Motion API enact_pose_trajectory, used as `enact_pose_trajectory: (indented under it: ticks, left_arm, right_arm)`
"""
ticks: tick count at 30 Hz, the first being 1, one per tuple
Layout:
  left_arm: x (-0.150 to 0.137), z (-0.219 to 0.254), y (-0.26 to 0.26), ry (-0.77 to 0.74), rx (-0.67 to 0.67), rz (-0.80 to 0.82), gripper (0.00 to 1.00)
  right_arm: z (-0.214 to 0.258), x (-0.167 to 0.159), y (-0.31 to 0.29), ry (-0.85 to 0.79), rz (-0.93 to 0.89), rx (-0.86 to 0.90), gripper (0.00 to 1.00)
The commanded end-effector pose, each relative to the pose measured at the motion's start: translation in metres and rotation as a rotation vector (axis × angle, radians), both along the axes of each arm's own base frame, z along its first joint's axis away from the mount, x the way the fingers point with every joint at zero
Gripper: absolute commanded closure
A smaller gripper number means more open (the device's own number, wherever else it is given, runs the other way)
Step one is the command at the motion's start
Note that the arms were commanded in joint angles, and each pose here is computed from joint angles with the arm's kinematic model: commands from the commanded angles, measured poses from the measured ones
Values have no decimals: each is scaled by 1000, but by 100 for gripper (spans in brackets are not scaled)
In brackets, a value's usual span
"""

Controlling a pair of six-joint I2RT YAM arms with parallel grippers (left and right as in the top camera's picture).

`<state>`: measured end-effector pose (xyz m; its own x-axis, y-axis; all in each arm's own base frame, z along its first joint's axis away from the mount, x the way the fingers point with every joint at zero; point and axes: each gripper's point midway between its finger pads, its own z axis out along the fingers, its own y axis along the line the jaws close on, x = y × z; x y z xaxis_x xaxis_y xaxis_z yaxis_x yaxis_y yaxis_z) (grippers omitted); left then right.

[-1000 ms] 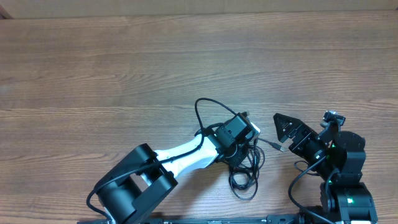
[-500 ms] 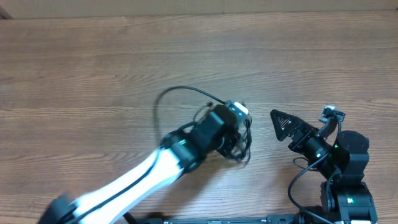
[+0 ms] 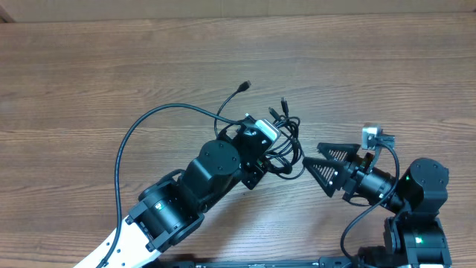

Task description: Untangle cables

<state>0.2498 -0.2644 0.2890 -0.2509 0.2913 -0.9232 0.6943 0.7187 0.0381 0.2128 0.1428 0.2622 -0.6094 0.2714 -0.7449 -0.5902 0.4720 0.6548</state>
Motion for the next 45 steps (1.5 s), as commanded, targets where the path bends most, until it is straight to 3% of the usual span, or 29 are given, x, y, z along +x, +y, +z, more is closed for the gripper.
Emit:
enact_pose_trajectory:
  ticks: [1, 9, 14, 17, 27, 34, 38, 39, 42, 43, 45]
  left_arm:
    - [-3, 18, -8, -13, -82, -31, 96]
    - [-12, 27, -20, 6, -147, -108, 96]
    - [-11, 26, -21, 60, -195, -80, 96]
    - [-8, 28, -20, 91, -238, -42, 96]
    - [19, 25, 8, 197, -392, 258, 96]
    - [34, 0, 53, 303, -500, 613, 96]
    - [33, -4, 56, 338, -530, 651, 96]
    - [32, -5, 54, 347, -531, 639, 96]
    - [28, -5, 48, 362, -521, 599, 96]
    - [27, -4, 48, 353, -506, 584, 96]
    - [25, -2, 47, 343, -485, 561, 96]
  right_arm:
    - [12, -14, 8, -87, 91, -14, 15]
    - [13, -13, 8, -91, 91, -14, 35]
    - [14, -15, 9, -95, 104, -11, 82]
    - [23, -28, 16, -141, 191, 6, 96]
    - [41, -70, 27, -312, 453, 20, 96]
    - [42, -72, 27, -326, 467, 19, 96]
    - [42, -67, 27, -321, 441, 15, 96]
    - [40, -61, 26, -296, 402, 15, 89]
    - [26, -29, 16, -165, 204, 6, 15]
    - [20, -16, 10, -100, 111, 9, 0]
    - [5, 6, -5, 37, -59, 21, 0]
